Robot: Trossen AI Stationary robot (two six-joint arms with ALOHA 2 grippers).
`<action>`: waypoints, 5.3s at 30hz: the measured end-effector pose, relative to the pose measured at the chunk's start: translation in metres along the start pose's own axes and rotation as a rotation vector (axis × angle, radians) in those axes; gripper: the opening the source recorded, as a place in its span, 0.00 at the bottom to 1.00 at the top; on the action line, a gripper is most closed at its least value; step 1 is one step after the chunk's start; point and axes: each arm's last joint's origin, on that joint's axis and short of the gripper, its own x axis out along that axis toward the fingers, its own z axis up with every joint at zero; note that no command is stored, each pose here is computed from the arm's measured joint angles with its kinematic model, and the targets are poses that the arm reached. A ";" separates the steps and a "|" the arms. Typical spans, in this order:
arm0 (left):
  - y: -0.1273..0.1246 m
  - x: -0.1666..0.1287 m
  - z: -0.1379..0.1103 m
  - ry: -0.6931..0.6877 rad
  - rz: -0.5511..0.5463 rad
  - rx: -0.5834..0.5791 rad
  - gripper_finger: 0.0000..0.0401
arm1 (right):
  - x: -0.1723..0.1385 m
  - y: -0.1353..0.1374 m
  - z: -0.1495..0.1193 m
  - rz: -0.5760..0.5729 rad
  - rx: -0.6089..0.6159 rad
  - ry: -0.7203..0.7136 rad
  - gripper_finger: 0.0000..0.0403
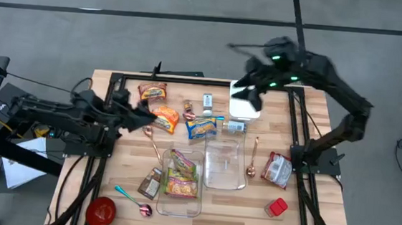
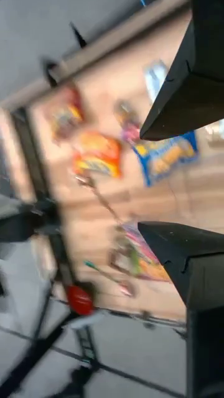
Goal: Pick & Place Food Item
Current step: Put the green noodle pack into the left transparent bin, then put the orange noodle pack into the left transparent bin
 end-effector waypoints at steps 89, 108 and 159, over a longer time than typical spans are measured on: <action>0.004 -0.070 0.011 0.019 0.441 0.290 0.23 | 0.304 0.141 -0.110 -0.338 0.160 0.455 0.00; 0.005 -0.068 0.004 0.123 0.364 0.260 0.23 | 0.115 0.198 -0.065 -0.530 0.193 -0.105 0.00; 0.234 -0.075 -0.036 0.643 1.292 -0.423 0.57 | -0.106 0.103 -0.062 -0.753 0.236 -0.475 0.13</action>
